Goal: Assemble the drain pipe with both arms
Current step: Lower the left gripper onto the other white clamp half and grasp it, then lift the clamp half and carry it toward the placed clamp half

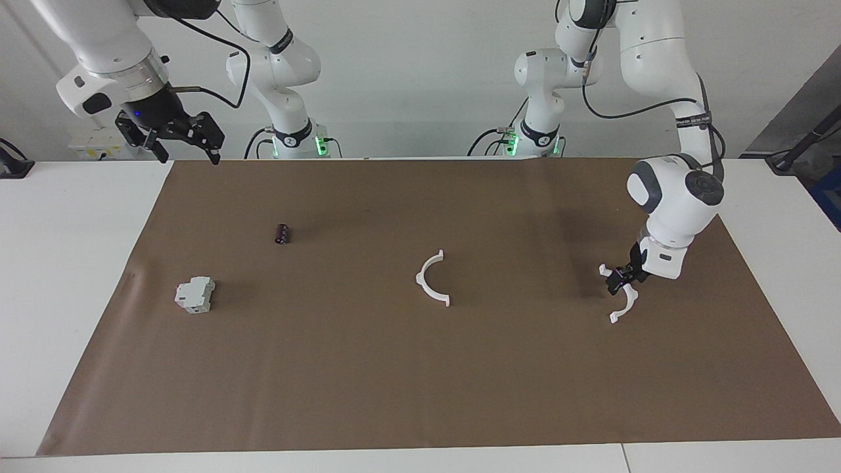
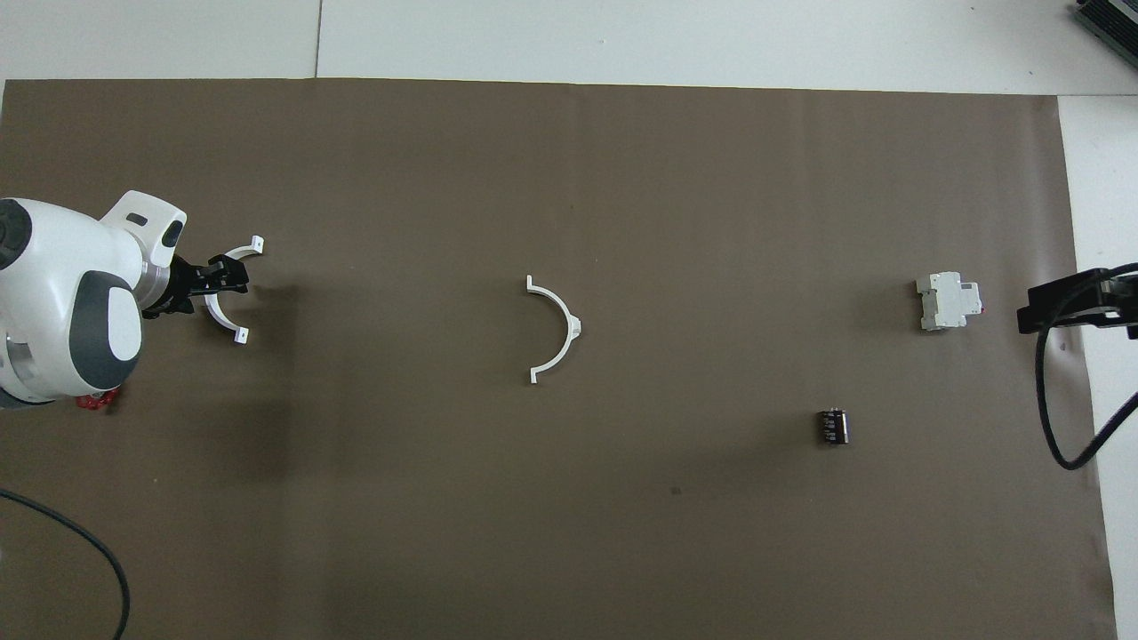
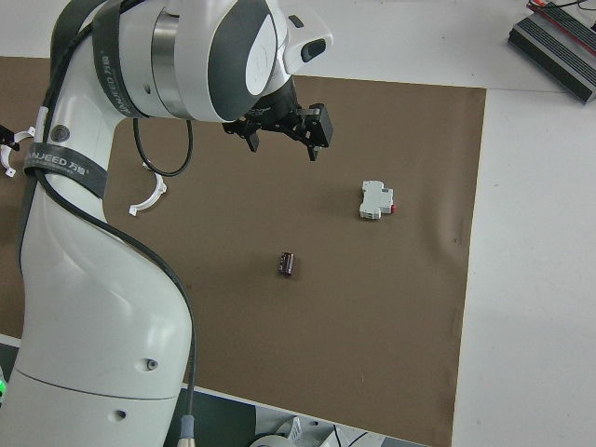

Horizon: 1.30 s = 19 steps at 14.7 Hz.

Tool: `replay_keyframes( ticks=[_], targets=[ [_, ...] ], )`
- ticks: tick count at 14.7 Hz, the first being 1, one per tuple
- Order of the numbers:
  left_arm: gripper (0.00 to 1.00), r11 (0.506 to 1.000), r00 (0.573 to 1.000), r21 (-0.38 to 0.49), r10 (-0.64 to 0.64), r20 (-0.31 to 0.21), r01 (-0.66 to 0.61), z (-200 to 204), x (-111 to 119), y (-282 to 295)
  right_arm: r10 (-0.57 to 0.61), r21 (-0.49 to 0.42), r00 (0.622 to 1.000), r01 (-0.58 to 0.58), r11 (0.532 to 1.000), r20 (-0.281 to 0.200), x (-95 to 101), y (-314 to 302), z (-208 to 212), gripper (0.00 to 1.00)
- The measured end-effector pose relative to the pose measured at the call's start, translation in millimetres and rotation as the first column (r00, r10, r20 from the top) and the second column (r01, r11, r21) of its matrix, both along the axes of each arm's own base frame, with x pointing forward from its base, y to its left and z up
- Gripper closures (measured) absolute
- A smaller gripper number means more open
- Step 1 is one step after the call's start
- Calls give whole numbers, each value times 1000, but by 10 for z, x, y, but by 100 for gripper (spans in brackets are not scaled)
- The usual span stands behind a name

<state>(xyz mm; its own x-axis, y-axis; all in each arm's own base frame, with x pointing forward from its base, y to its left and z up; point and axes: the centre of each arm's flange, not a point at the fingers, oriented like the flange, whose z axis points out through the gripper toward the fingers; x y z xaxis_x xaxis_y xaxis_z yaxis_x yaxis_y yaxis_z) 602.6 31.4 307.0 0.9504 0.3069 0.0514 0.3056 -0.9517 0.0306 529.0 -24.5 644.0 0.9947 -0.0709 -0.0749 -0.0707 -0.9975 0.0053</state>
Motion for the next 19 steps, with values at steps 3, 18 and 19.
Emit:
replay_keyframes(
  ticks=[3, 18, 19],
  targets=[
    [38, 1000, 1000, -4, 8, -3, -8, -83, -46, -6, 0, 0, 1000, 0, 1000, 0, 0, 0, 0, 0],
    [93, 974, 974, -37, 224, -44, -226, 546, 122, -1472, 0, 0, 1000, 0, 1000, 0, 0, 0, 0, 0],
    [93, 969, 969, -40, 241, -43, -243, 574, 79, -1706, 0, 0, 1000, 0, 1000, 0, 0, 0, 0, 0]
  ],
)
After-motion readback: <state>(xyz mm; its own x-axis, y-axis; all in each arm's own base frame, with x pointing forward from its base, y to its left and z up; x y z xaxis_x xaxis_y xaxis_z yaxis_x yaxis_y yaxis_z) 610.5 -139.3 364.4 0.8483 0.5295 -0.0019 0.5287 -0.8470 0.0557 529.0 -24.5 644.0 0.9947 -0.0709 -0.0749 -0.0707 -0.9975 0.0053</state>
